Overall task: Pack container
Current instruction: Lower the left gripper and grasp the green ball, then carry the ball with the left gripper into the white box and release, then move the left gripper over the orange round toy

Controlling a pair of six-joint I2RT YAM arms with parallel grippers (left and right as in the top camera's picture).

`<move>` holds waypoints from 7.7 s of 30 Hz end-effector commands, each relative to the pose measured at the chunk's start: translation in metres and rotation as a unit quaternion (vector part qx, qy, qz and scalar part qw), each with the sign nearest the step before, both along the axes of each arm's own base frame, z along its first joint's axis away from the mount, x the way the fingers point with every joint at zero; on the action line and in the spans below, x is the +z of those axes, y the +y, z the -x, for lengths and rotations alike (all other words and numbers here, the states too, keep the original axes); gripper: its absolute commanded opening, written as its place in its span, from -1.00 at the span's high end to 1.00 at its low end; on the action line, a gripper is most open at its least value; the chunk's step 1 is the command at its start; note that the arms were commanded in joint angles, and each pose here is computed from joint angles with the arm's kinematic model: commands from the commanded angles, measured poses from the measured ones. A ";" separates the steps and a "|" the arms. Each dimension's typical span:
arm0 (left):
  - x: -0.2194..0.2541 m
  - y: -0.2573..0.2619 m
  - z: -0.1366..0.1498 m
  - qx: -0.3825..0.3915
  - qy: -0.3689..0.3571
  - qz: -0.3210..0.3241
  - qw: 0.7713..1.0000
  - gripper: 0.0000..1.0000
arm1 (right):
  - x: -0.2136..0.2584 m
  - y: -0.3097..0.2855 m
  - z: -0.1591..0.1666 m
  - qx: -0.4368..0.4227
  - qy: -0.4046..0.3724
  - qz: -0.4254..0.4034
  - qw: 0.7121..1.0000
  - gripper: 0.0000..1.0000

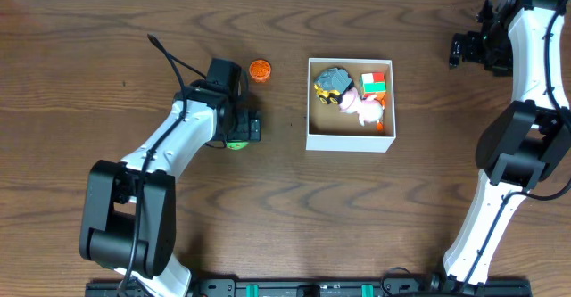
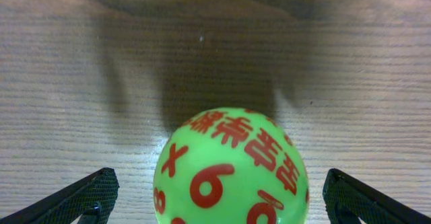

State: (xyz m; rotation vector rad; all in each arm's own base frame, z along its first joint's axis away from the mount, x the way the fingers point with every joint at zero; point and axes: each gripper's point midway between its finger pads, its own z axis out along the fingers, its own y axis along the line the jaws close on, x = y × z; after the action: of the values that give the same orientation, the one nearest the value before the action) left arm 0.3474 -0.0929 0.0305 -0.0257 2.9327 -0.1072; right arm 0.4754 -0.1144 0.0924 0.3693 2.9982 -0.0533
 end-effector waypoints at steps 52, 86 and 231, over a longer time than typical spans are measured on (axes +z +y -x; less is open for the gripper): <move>0.056 -0.006 -0.018 -0.022 -0.075 0.012 0.997 -0.16 | 0.004 -0.004 0.001 -0.011 -0.005 0.000 1.000 -0.99; 0.168 -0.260 -0.009 -0.231 -0.331 0.191 0.895 -0.17 | 0.004 -0.003 0.001 -0.010 -0.005 0.000 1.000 -0.98; 0.027 -0.037 -0.164 -0.025 -0.059 -0.040 0.997 -0.96 | 0.004 -0.003 0.001 -0.010 -0.005 0.000 1.000 -0.98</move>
State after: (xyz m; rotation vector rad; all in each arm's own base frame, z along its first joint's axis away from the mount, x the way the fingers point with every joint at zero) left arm 0.5077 -0.1228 0.0593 0.0105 2.8250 0.0049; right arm 0.4754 -0.1144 0.0924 0.3693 2.9982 -0.0533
